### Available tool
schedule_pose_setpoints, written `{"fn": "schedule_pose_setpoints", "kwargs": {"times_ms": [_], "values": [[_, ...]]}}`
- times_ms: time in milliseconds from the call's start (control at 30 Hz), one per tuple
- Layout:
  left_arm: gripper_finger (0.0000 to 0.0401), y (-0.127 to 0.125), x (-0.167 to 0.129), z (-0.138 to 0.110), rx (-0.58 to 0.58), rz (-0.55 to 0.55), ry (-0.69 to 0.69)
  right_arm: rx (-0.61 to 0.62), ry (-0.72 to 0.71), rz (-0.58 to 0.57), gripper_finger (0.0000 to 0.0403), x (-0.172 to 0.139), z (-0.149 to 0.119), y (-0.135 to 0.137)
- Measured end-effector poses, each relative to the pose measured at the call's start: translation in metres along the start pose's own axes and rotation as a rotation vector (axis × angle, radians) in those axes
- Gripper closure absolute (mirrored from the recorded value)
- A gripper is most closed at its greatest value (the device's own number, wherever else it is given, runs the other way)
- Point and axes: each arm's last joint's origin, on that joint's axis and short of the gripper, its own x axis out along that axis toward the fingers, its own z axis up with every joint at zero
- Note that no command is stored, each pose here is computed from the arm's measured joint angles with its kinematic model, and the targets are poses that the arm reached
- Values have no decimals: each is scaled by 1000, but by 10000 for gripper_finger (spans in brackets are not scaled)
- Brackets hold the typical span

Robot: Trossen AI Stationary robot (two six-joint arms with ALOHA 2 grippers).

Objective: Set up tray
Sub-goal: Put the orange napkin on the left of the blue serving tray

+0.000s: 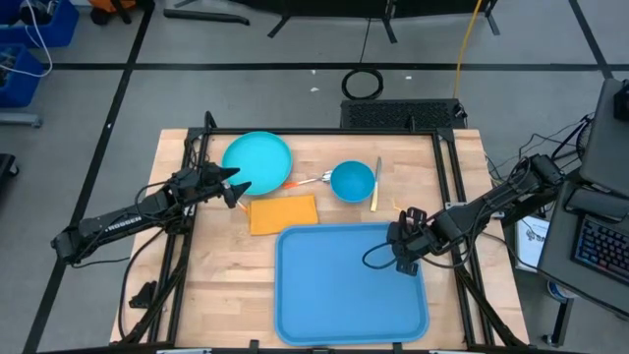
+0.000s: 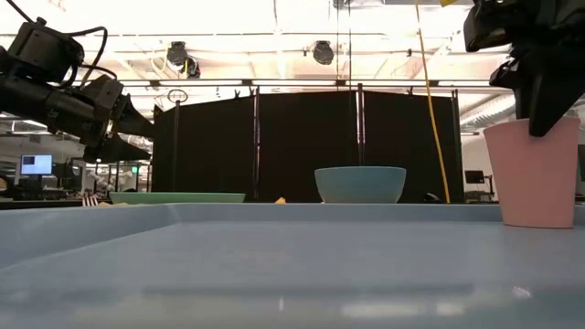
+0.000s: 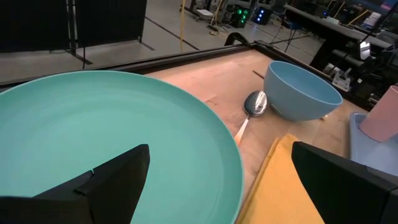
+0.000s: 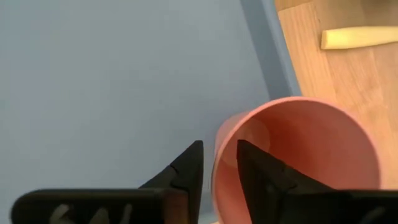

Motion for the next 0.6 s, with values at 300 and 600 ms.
{"fn": "schedule_pose_setpoints", "kwargs": {"times_ms": [300,600], "values": [[4,0,0,0,1,0,0,0,-2,-1,253,0,0,0],[4,0,0,0,2,0,0,10,-54,10,229,-10,-1,-5]]}}
